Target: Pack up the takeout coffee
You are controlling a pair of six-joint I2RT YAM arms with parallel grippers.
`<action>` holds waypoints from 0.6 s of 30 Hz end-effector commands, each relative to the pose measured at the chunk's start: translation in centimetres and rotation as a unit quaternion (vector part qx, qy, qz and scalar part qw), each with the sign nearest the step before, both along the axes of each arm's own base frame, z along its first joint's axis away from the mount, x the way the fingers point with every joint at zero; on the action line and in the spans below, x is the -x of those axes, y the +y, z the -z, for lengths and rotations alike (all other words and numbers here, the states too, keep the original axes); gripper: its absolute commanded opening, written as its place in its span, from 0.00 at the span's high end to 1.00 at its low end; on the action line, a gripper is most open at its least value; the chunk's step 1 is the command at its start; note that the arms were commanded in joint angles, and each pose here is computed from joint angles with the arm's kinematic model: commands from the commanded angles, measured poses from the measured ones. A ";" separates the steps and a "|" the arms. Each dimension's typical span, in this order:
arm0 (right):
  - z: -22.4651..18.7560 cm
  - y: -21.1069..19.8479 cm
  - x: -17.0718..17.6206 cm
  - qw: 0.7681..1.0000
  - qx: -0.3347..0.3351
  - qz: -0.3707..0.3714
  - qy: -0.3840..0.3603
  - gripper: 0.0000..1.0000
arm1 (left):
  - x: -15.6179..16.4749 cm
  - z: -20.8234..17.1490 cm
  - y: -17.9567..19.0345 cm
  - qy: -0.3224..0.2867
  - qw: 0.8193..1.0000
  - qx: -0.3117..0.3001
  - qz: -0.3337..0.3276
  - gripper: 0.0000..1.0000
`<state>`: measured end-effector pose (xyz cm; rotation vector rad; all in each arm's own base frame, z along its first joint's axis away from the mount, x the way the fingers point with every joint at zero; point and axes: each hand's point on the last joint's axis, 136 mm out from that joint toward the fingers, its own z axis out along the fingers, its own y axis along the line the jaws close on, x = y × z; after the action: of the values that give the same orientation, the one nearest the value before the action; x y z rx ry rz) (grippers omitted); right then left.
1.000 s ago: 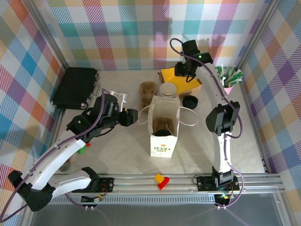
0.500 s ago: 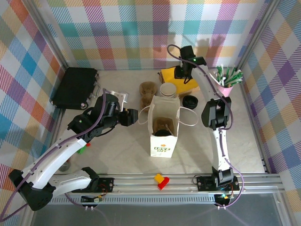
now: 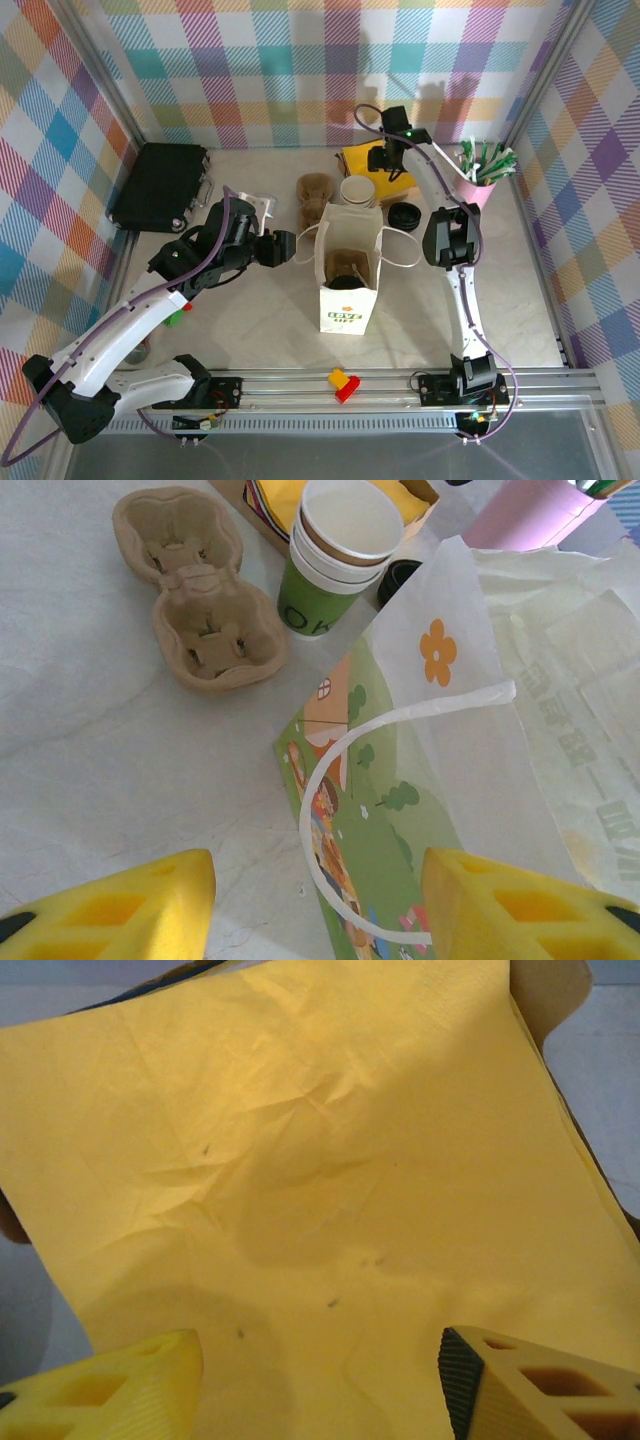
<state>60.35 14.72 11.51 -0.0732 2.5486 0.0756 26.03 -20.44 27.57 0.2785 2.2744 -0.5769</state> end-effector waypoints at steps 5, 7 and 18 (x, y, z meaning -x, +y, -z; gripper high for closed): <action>0.4 -0.5 -2.2 1.000 0.001 0.003 -0.031 0.29 | -0.8 -1.4 -0.1 -0.021 1.000 0.003 -0.002 0.43; 1.2 -0.7 -2.3 1.000 0.001 0.007 -0.025 0.28 | -0.9 -1.4 -0.1 -0.020 1.000 0.003 -0.003 0.44; 5.4 -0.9 -1.9 1.000 0.009 0.006 0.013 0.27 | -1.0 -1.2 -0.4 -0.016 1.000 0.002 0.000 0.44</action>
<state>61.73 14.14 6.31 -0.0657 2.5834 0.0529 26.36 -20.65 26.93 0.2833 2.2939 -0.5623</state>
